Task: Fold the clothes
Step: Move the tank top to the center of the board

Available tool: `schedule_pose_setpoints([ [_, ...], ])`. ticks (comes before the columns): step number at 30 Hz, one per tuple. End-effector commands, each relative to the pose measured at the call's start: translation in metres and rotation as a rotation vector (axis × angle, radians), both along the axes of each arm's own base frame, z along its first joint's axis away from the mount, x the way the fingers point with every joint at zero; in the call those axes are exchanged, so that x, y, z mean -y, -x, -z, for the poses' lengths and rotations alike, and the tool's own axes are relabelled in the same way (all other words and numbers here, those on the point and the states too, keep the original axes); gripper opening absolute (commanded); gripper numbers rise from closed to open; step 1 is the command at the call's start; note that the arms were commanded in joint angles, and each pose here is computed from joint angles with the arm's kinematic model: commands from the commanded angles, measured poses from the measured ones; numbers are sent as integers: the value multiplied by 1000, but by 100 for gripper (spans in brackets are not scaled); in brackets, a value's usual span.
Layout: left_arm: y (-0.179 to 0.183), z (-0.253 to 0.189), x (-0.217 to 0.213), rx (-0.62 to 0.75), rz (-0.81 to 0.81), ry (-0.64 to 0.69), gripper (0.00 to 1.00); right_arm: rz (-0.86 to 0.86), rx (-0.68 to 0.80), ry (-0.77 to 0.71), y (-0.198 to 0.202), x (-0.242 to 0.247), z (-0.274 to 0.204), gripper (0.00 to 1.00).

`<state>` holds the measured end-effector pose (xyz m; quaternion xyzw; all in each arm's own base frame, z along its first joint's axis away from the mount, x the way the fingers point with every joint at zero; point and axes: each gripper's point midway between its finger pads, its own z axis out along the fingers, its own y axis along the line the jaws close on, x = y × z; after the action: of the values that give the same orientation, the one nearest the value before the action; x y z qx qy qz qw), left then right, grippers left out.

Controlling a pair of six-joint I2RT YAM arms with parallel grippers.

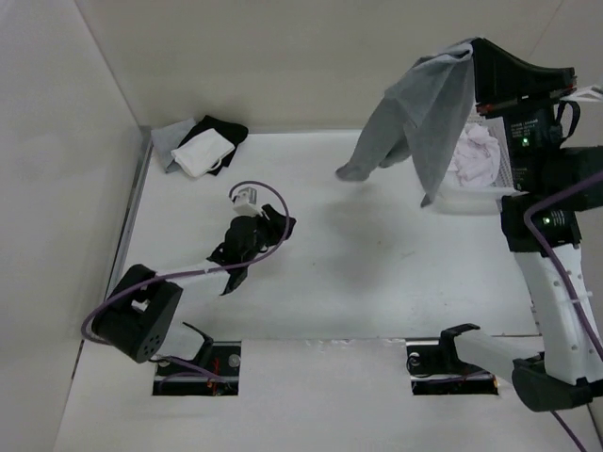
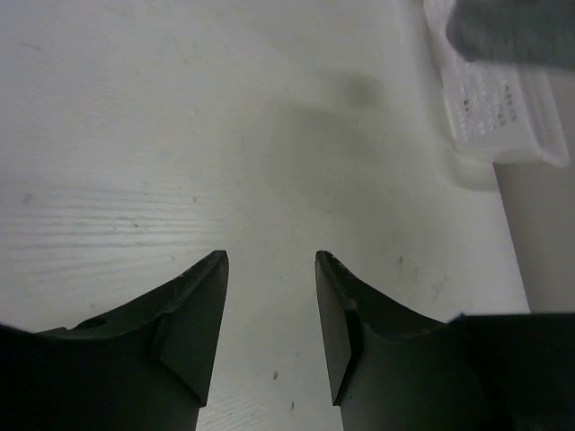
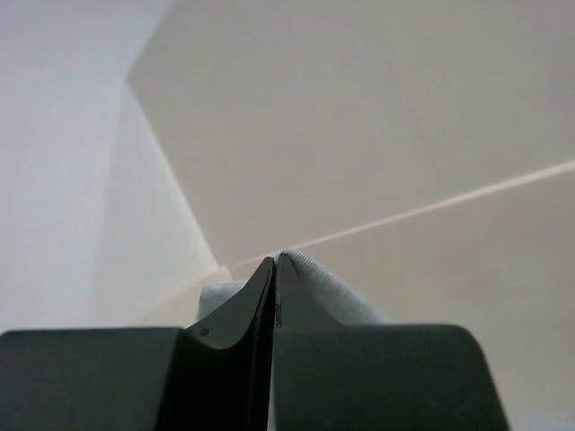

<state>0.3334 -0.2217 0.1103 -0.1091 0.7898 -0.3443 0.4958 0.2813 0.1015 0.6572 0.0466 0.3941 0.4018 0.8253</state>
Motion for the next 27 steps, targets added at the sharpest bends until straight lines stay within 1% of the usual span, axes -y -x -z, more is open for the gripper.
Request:
schedule_pose_setpoints([
  [1, -9, -37, -34, 88, -112, 67, 43, -51, 104, 71, 36, -28, -15, 2],
  [4, -10, -38, -56, 65, -171, 92, 44, -107, -28, 94, -1, -55, 38, 2],
  [6, -9, -33, -69, 43, -206, 104, 45, -170, -162, 88, -38, -78, 94, 2],
  [8, -8, -29, -74, 30, -209, 110, 45, -218, -278, 81, -69, -96, 145, 2],
  [11, -7, -24, -73, 5, -190, 110, 45, -265, -397, 83, -101, -119, 195, 1],
  [13, -10, -25, -72, 3, -185, 116, 45, -271, -441, 98, -117, -128, 213, 1],
  [15, -11, -31, -66, 4, -158, 131, 45, -280, -442, 95, -120, -130, 208, 1],
  [17, -13, -35, -64, 10, -152, 135, 45, -273, -401, 93, -112, -125, 187, 1],
  [20, -15, -41, -61, 16, -148, 152, 45, -247, -330, 118, -92, -115, 141, 1],
  [22, -16, -46, -60, 25, -145, 160, 45, -225, -307, 139, -83, -111, 124, 1],
  [23, -17, -49, -59, 30, -145, 165, 45, -234, -290, 164, -69, -117, 113, 1],
  [25, -17, -54, -58, 37, -141, 178, 45, -246, -277, 195, -56, -124, 107, 1],
  [27, -15, -61, -59, 52, -138, 194, 45, -286, -294, 253, -39, -142, 111, 1],
])
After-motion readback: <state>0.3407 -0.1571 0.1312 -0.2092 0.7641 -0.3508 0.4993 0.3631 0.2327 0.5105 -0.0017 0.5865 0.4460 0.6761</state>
